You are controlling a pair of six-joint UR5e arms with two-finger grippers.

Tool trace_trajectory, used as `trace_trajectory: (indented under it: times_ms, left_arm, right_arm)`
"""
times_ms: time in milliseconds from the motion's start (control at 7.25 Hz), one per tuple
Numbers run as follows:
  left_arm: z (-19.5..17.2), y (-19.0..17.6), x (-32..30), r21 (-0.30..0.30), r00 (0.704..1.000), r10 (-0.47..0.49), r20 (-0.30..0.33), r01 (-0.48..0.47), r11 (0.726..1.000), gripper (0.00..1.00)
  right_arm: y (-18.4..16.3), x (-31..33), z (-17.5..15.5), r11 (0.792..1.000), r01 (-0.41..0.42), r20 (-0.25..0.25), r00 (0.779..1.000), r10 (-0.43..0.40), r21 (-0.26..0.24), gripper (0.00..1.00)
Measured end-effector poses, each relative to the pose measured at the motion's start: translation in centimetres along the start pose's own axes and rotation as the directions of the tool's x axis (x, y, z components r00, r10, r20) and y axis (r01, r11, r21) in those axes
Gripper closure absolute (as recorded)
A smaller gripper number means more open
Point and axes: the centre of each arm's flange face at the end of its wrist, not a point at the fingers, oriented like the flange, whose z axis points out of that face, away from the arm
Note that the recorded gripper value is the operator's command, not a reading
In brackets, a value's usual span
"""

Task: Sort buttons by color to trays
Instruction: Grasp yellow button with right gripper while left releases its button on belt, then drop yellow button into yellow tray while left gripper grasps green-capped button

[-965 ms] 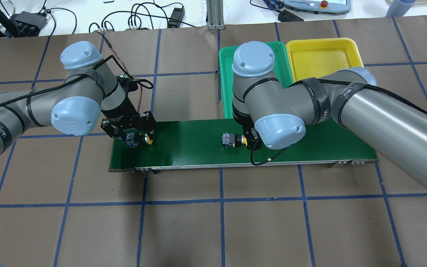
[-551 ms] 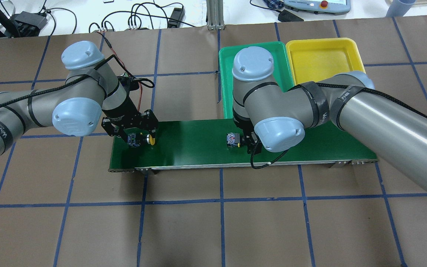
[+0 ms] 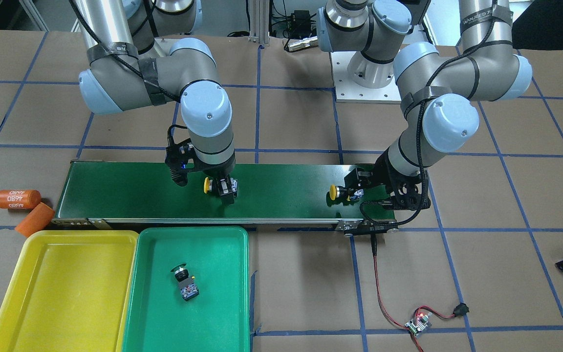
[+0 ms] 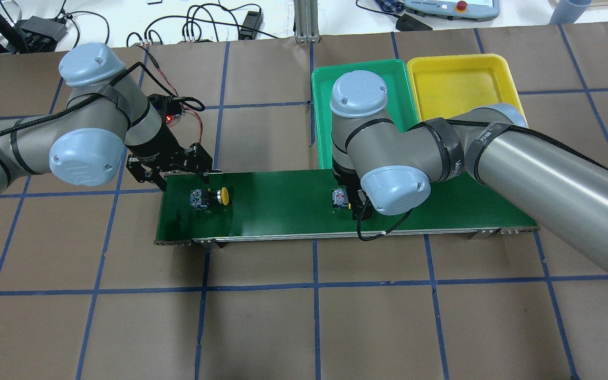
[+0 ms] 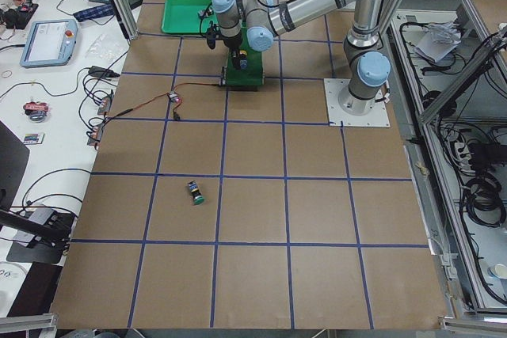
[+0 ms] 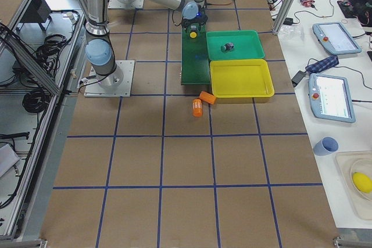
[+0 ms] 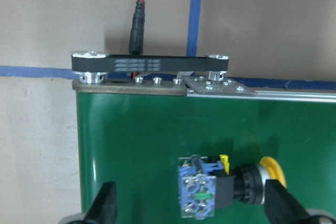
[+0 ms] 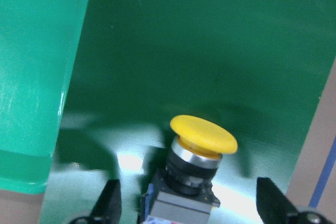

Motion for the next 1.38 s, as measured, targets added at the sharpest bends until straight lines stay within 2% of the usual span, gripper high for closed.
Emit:
trace_trajectory:
  times_ms: [276,551,827,1103,1241,1379]
  left_arm:
    - [-1.4,-1.0,-2.7,0.019,1.0,-0.01,-0.002,0.01,1.0,0.0]
    - [-3.9,-3.8,-14.2,0.025,1.0,-0.002,-0.026,0.002,1.0,0.0]
    - [-7.2,-6.0,-25.0,0.057,1.0,0.02,0.01,-0.02,0.998,0.0]
    - [-7.3,-7.5,-35.4,0.088,0.999,0.025,0.043,-0.029,0.996,0.0]
    - [-6.5,-8.7,-39.3,0.122,0.996,0.051,0.073,-0.06,0.991,0.0]
    - [-5.0,-10.1,-41.9,0.134,0.992,0.086,0.093,-0.098,0.986,0.0]
  right_arm:
    - [-0.7,-0.2,-0.8,1.0,0.028,0.014,1.0,-0.028,0.011,1.0]
    - [-1.6,-0.4,-2.1,0.996,0.066,0.021,0.997,-0.067,0.06,1.0]
    - [-4.2,-1.0,-4.4,0.988,0.12,0.018,0.992,-0.123,0.098,1.0]
    - [-10.5,-2.4,-7.5,0.966,0.215,0.009,0.976,-0.218,0.143,1.0]
    - [-15.6,-3.0,-8.6,0.944,0.29,0.0,0.956,-0.294,0.156,1.0]
    - [-21.1,-3.1,-9.5,0.911,0.378,-0.011,0.924,-0.381,0.162,1.0]
